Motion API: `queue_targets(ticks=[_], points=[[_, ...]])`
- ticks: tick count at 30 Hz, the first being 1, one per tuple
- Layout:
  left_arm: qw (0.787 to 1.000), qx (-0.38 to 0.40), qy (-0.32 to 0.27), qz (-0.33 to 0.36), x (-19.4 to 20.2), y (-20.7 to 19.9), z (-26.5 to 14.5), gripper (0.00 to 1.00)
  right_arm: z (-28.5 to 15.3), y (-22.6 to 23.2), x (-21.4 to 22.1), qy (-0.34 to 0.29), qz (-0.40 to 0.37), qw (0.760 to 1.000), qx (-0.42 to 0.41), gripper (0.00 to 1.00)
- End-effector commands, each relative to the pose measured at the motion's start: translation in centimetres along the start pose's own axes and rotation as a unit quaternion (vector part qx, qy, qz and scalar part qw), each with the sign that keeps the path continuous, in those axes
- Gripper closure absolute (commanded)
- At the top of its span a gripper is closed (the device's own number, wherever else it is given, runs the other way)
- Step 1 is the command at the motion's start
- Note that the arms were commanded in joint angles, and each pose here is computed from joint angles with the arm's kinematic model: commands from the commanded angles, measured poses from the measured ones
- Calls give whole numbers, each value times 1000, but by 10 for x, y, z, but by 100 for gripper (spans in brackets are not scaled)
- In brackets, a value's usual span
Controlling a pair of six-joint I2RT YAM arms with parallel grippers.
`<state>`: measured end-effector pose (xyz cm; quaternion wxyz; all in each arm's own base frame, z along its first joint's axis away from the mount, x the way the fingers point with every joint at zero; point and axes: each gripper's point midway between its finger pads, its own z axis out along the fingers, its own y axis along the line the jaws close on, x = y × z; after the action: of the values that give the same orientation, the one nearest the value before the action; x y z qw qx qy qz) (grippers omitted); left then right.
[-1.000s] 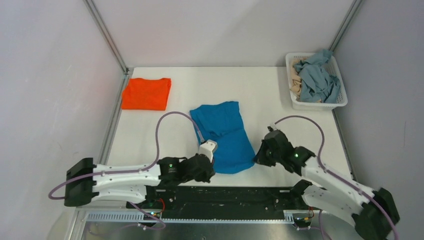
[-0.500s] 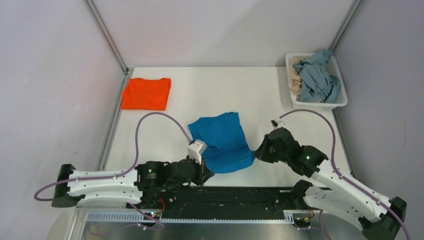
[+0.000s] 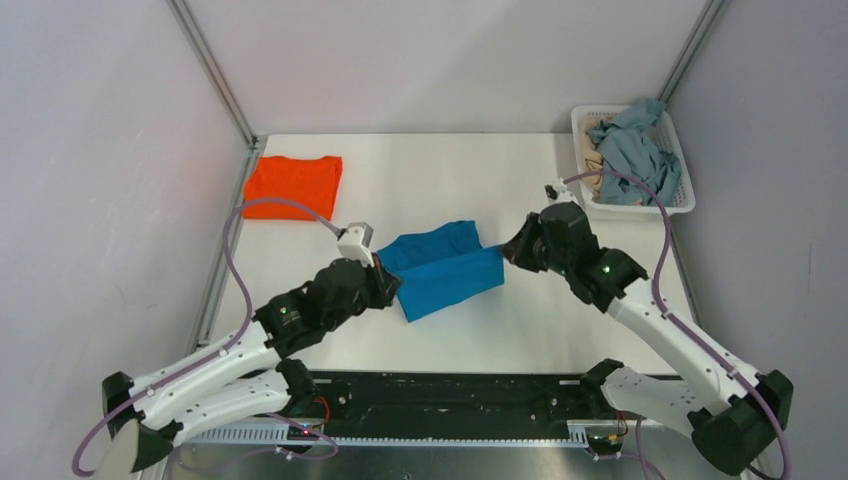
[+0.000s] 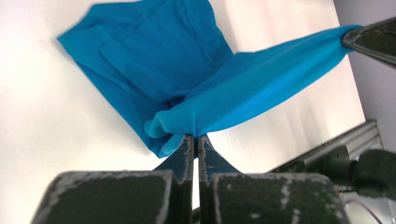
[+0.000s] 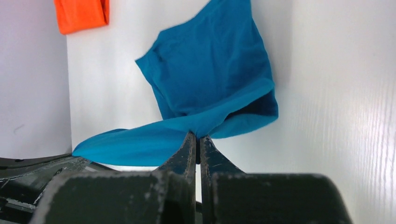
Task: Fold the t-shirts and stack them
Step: Fold the long partially folded tshirt into a neat square
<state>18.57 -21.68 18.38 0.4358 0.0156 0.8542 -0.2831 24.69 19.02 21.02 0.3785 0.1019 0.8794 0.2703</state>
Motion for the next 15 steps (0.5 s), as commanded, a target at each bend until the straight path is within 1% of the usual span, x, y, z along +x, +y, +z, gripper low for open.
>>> queue_targets(ticks=[1,2,3,8,12,15], points=[[999,-23,-23,11,-31,9,5,100,9,25,-48,-47,-25,998,-32,100],[999,-29,-27,8,-36,13,6,100,9,29,-56,-53,-28,998,-36,100],[999,-32,-20,8,-34,15,9,100,18,28,-54,-40,-31,998,-35,100],[997,-72,-14,-10,-42,40,22,100,44,34,-68,-28,-26,998,-52,100],[994,-106,-12,-21,-51,58,33,100,70,32,-77,-20,-19,999,-47,100],[991,-134,0,-30,-52,72,45,100,89,30,-83,-13,-17,999,-41,100]])
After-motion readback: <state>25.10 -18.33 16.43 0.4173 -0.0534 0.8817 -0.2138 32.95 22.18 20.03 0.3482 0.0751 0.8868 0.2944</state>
